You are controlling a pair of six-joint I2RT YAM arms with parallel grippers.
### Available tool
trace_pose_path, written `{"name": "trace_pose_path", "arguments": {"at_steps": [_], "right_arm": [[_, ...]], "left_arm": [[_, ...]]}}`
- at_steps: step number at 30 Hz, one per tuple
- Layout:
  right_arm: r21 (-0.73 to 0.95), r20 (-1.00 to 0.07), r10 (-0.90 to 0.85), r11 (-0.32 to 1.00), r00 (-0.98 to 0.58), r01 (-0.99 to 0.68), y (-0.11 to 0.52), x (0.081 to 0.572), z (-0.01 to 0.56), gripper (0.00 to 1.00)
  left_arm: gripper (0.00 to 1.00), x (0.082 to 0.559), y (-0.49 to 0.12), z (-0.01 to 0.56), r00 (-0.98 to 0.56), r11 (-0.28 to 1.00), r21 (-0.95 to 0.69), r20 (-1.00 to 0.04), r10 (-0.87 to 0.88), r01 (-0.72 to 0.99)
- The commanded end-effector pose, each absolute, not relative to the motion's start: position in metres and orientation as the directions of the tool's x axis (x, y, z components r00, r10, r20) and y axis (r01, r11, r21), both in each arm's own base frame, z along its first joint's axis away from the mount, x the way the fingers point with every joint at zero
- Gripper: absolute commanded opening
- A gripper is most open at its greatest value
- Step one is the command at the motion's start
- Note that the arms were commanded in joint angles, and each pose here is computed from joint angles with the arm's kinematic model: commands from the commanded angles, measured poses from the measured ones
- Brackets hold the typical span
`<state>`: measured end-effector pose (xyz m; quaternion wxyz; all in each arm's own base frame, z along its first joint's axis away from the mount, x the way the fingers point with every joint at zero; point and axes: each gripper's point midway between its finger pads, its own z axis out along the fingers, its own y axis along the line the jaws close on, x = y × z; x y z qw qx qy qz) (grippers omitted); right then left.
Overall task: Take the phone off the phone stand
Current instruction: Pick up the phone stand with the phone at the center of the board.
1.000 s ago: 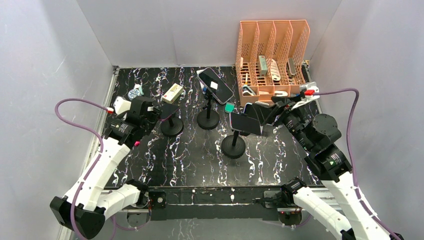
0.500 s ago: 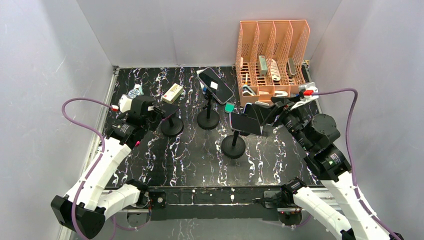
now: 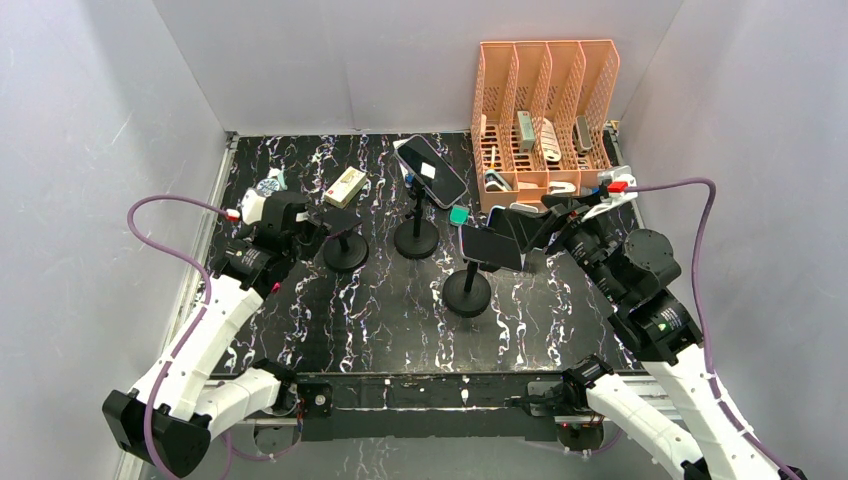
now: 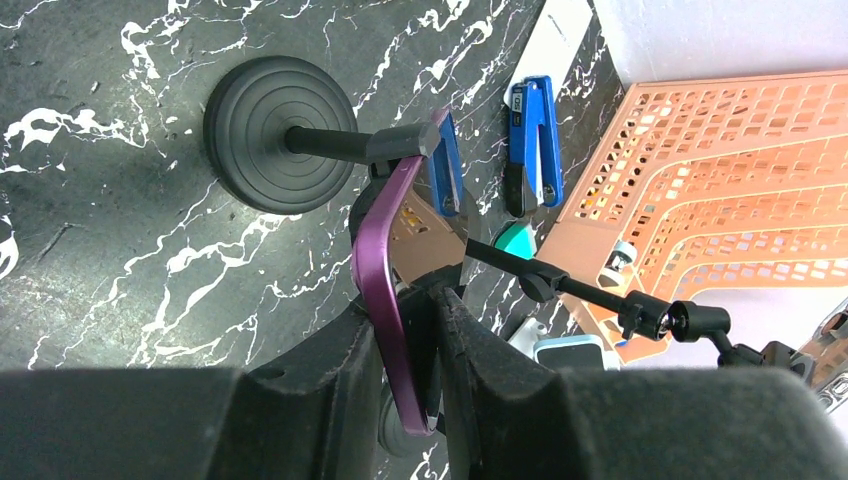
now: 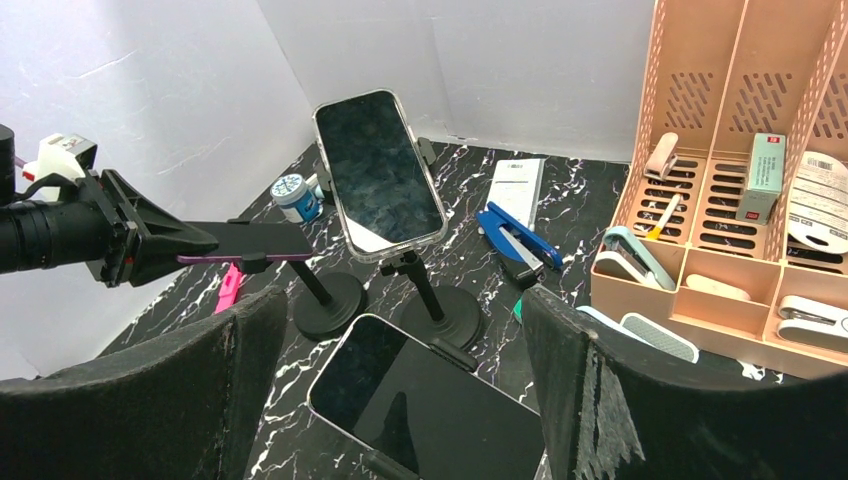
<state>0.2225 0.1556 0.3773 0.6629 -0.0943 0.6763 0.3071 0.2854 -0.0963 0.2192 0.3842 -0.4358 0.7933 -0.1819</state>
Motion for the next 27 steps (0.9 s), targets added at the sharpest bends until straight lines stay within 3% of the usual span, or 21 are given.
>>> {"name": "trace_pose_path", "arguments": {"at_steps": [1, 16, 27], "right_arm": [[0.292, -0.948, 0.31, 0.772, -0.067, -0.564, 0.158, 0.218, 0.393, 0.93], [0.266, -0.953, 0.301, 0.785, -0.031, -0.56, 0.149, 0.211, 0.399, 0.94], [0.261, -0.957, 0.288, 0.774, -0.047, -0.577, 0.155, 0.213, 0.4, 0.94]], "left_arm": [[0.02, 0.285, -0.092, 0.233, -0.326, 0.581, -0.619, -0.484, -0.812, -0.528], [0.0, 0.284, -0.128, 0.243, -0.535, 0.712, -0.611, -0.495, -0.685, -0.347], [0.0, 0.276, -0.135, 0.266, -0.552, 0.716, -0.65, -0.511, -0.659, -0.254]]}}
